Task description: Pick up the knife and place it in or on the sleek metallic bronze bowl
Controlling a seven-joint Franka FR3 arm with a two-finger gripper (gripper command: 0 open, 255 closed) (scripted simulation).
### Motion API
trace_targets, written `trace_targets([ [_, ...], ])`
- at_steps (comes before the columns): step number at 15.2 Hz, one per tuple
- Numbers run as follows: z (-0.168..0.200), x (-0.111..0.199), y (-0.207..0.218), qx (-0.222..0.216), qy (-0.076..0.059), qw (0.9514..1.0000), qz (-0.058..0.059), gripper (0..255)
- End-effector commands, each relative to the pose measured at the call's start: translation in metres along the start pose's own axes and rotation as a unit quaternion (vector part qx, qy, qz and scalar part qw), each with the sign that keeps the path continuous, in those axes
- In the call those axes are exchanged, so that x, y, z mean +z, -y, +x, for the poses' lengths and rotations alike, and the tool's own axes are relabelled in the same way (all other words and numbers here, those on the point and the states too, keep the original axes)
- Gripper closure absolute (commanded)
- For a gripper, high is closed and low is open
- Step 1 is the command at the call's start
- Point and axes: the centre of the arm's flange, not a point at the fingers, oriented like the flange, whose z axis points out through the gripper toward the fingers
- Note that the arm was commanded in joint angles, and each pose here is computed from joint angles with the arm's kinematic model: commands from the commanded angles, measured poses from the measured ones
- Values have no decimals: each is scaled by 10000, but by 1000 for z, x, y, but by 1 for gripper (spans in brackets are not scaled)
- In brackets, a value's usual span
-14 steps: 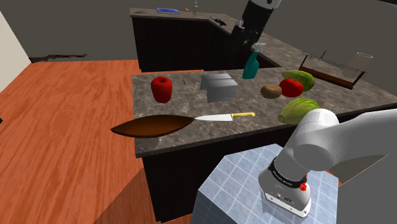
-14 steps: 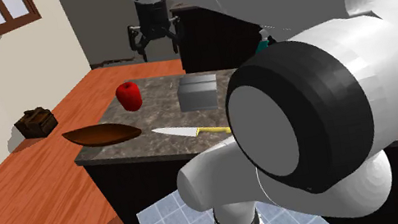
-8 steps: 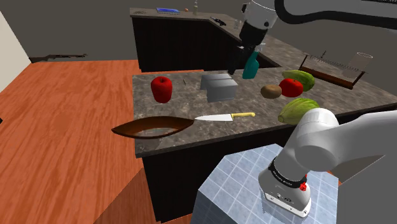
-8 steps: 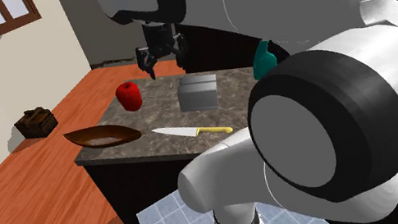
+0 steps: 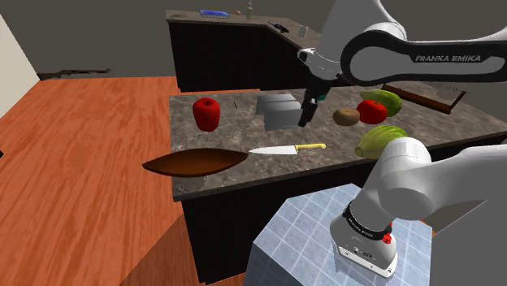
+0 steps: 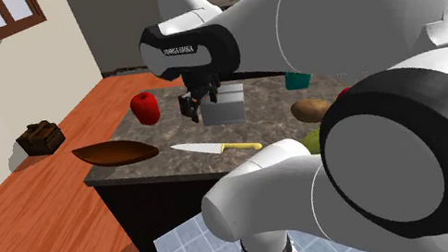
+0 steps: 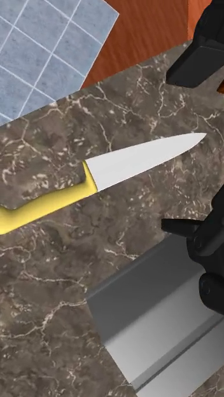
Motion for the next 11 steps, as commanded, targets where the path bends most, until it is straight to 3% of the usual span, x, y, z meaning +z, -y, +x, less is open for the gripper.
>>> trace_targets([
  [1,-6,26,0,-520,61,9986,-42,0],
  [4,-19,63,-3,-1245,159,9920,-102,0],
  [8,-35,111,-10,-2202,287,9749,-182,0],
  [11,-36,125,-11,-2276,297,9731,-188,0],
])
